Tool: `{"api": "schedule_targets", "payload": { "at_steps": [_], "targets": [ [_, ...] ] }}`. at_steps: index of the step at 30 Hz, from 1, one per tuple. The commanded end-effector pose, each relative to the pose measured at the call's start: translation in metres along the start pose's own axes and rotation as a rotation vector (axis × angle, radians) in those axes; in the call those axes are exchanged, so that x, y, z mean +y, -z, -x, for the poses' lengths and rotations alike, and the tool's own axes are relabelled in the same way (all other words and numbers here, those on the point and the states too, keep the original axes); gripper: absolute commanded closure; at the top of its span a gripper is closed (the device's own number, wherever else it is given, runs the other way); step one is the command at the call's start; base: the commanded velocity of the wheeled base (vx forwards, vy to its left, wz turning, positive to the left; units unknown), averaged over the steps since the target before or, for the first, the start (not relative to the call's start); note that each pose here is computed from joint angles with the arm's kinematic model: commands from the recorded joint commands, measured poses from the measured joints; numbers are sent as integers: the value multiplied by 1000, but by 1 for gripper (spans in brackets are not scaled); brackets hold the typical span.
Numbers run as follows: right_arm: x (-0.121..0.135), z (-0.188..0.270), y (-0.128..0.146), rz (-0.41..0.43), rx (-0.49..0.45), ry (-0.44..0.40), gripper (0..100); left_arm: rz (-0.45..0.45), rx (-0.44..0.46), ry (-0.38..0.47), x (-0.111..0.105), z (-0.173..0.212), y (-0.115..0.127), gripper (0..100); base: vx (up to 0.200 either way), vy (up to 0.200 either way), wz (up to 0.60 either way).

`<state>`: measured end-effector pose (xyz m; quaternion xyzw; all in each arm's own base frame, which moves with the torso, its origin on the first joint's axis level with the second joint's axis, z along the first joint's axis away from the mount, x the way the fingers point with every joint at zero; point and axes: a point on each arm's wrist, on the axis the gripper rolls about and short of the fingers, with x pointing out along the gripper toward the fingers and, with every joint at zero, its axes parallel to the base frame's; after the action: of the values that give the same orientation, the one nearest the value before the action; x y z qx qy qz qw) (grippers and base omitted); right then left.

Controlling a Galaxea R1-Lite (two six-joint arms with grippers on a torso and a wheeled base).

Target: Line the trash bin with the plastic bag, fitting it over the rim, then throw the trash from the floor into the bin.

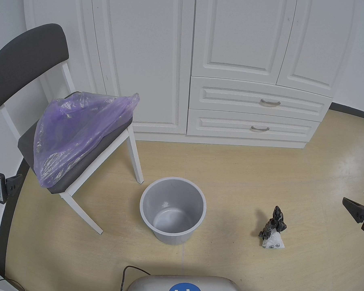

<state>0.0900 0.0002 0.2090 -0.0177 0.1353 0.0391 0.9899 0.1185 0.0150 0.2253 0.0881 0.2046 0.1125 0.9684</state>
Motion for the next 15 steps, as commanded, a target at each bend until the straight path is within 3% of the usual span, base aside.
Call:
{"api": "schedule_targets", "payload": {
  "at_steps": [1, 9, 15],
  "targets": [
    [0, 0, 0, 1, -1, -2, 0, -4, 2, 6, -1, -3, -3, 0, 0, 0, 0],
    [0, -7, -4, -1, 14, -13, 0, -64, 47, 95, -20, -17, -3, 0, 0, 0, 0],
    [0, -14, -5, 3, -9, -16, 0, -102, 136, 39, -33, -51, -7, 0, 0, 0, 0]
  ]
}}
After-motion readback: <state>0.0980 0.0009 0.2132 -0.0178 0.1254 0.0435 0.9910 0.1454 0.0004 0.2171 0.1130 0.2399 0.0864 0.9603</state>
